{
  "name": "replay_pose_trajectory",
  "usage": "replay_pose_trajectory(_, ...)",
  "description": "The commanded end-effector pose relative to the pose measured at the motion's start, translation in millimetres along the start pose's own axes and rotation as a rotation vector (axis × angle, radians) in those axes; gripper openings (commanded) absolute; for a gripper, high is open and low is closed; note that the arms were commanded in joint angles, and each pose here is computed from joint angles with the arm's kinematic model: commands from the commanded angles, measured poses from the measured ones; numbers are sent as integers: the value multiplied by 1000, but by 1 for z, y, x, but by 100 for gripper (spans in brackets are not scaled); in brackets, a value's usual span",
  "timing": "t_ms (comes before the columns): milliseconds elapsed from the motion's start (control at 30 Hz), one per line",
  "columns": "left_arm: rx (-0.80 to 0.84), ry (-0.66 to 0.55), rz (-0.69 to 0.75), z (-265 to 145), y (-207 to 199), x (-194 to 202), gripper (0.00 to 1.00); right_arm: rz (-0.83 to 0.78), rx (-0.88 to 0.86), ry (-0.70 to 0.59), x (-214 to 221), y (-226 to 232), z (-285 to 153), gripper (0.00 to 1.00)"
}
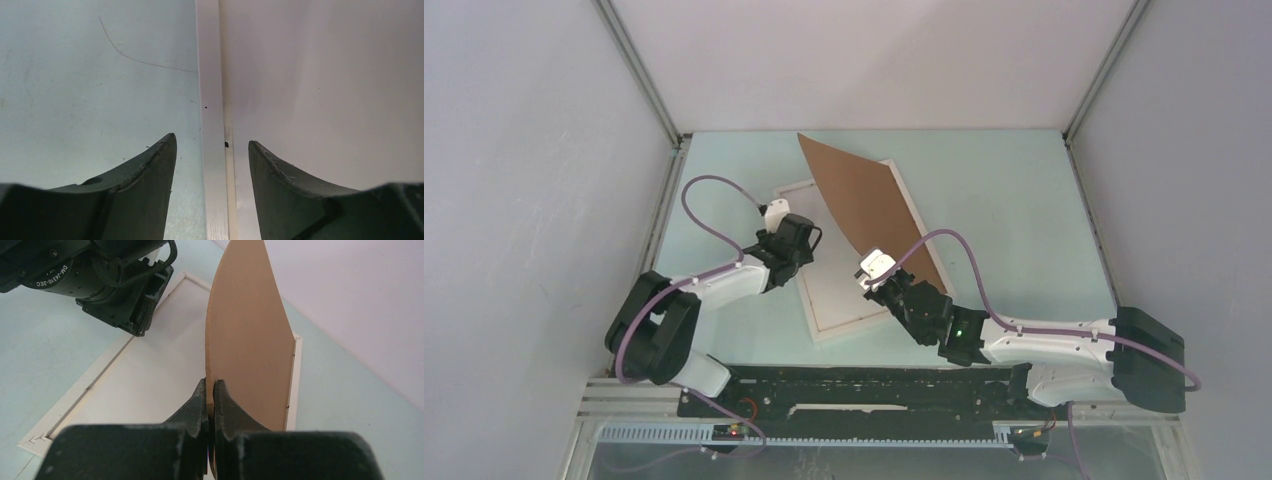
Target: Put the photo into the frame
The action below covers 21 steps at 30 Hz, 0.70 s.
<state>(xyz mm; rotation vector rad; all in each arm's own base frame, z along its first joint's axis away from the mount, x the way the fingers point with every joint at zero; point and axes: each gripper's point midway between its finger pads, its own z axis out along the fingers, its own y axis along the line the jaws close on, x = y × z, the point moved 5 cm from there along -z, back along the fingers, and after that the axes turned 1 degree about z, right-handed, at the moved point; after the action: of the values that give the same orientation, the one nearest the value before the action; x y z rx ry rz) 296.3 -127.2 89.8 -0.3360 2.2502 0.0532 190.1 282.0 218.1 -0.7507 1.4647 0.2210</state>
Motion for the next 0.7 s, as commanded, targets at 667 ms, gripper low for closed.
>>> replay_pose_trajectory(667,-36,-44,7,14,-10,-1,47,159,-78,93,32,20,-6,0)
